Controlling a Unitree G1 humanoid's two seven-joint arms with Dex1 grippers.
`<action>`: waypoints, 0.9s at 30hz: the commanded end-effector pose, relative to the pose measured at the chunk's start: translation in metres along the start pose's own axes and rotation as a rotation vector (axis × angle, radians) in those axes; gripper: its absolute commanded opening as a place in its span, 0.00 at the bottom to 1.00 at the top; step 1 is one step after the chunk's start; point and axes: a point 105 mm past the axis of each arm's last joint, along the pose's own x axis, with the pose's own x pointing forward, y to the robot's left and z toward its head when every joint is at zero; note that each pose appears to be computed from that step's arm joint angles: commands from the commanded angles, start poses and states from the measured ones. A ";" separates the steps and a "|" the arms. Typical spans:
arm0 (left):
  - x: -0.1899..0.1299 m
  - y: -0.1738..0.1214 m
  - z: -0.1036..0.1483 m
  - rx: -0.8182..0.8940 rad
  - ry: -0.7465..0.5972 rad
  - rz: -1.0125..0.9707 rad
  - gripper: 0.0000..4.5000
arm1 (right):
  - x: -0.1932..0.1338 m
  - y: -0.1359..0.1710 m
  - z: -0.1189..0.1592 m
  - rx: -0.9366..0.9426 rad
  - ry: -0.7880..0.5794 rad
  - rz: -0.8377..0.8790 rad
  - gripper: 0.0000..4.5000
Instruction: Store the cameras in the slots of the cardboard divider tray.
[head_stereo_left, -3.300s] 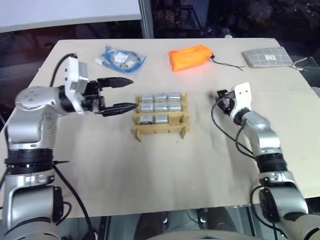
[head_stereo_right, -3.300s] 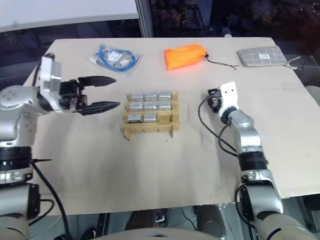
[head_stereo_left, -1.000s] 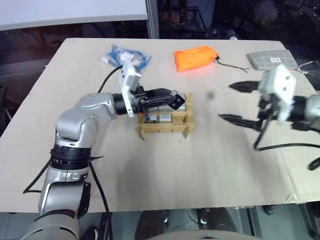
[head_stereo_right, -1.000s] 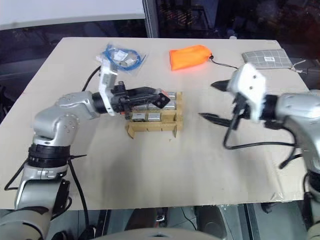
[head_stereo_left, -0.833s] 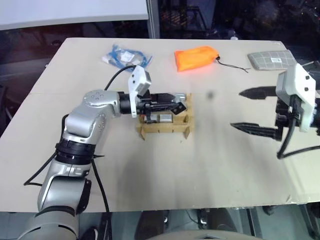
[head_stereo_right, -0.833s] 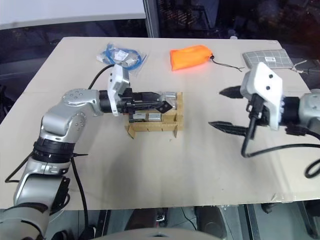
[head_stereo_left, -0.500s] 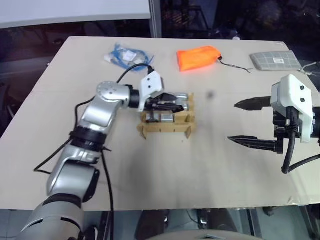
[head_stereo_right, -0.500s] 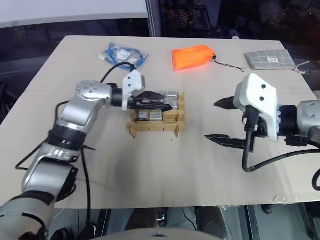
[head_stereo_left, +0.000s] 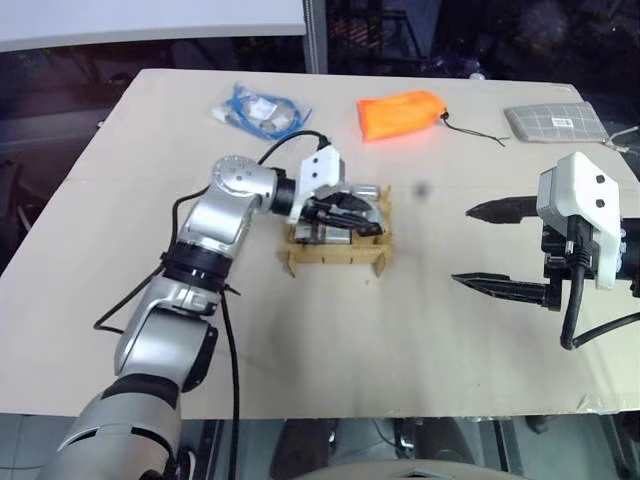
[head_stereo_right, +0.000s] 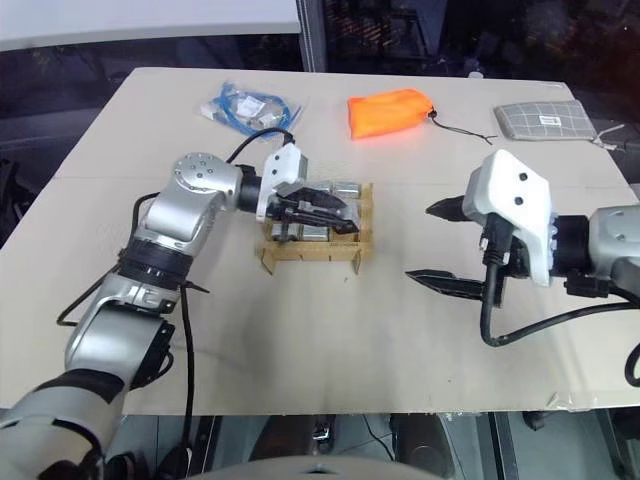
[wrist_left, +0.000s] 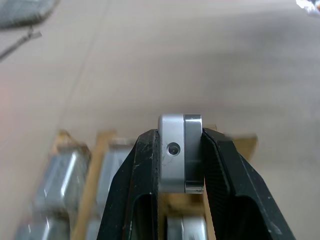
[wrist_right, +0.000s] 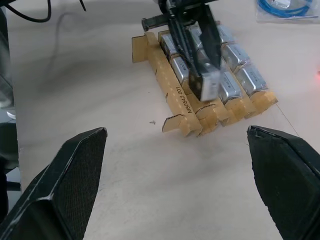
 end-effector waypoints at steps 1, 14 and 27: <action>-0.003 0.004 -0.004 0.037 0.052 0.019 0.15 | -0.006 -0.003 0.010 -0.057 -0.025 -0.045 0.99; 0.013 0.009 0.010 0.066 0.023 -0.003 0.45 | -0.007 -0.003 0.009 -0.057 -0.021 -0.049 1.00; -0.073 0.030 0.046 -0.018 -0.302 0.268 0.99 | -0.011 -0.010 -0.003 0.002 -0.055 -0.107 1.00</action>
